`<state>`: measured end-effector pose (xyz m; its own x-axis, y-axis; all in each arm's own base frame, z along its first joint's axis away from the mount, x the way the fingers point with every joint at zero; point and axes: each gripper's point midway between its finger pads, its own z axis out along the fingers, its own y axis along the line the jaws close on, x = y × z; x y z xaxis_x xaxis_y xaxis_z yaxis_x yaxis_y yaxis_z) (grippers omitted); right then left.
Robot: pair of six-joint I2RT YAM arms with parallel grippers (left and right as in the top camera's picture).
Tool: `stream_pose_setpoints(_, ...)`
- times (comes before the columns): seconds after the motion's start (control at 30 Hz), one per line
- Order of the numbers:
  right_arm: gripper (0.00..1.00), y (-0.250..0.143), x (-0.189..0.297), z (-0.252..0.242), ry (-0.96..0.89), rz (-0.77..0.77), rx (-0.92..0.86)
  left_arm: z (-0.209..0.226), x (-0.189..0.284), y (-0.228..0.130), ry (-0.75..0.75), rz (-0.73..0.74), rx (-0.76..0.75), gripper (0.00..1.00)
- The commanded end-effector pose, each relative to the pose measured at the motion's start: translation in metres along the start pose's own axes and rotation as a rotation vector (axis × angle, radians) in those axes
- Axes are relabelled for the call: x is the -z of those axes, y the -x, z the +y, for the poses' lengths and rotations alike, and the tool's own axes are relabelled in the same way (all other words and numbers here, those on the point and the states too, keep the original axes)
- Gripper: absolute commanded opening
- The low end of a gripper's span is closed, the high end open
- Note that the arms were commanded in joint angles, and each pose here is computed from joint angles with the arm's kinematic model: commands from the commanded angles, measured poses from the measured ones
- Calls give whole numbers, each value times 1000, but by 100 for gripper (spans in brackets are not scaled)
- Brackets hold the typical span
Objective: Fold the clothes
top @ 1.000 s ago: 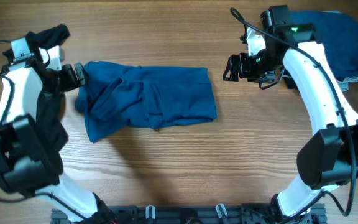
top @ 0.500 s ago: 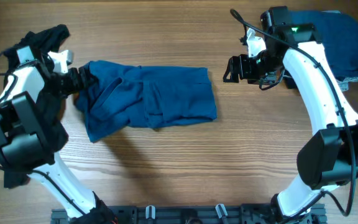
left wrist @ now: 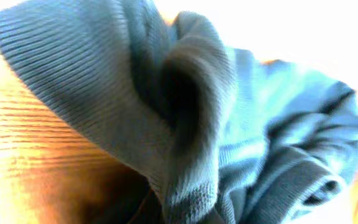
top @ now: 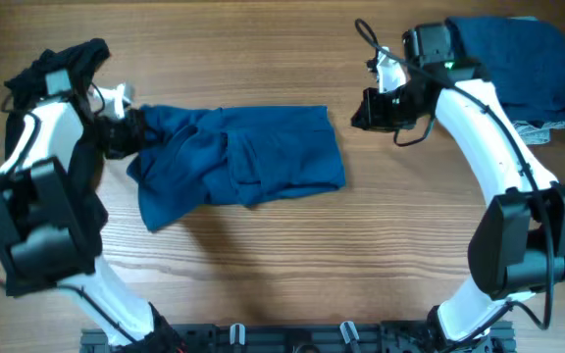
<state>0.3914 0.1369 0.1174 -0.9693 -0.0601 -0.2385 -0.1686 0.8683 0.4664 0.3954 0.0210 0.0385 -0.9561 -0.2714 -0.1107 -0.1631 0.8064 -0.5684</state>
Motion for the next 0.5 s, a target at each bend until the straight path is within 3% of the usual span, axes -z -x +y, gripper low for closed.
stream_pose_setpoints(0.0, 4, -16, -20, 32, 246, 24, -28, -33, 51, 12, 74, -140, -12, 4)
stream_pose_setpoints(0.1, 4, -28, -38, 41, 322, 36, -33, -46, 70, 16, 76, -196, -19, 4)
stream_pose_setpoints(0.27, 4, -52, -97, 46, 335, 106, -53, -66, 59, 12, 63, -175, -66, 4)
stream_pose_setpoints(0.47, 4, -63, -134, 5, 216, 153, -138, -93, 57, 9, 41, -183, -93, 4)
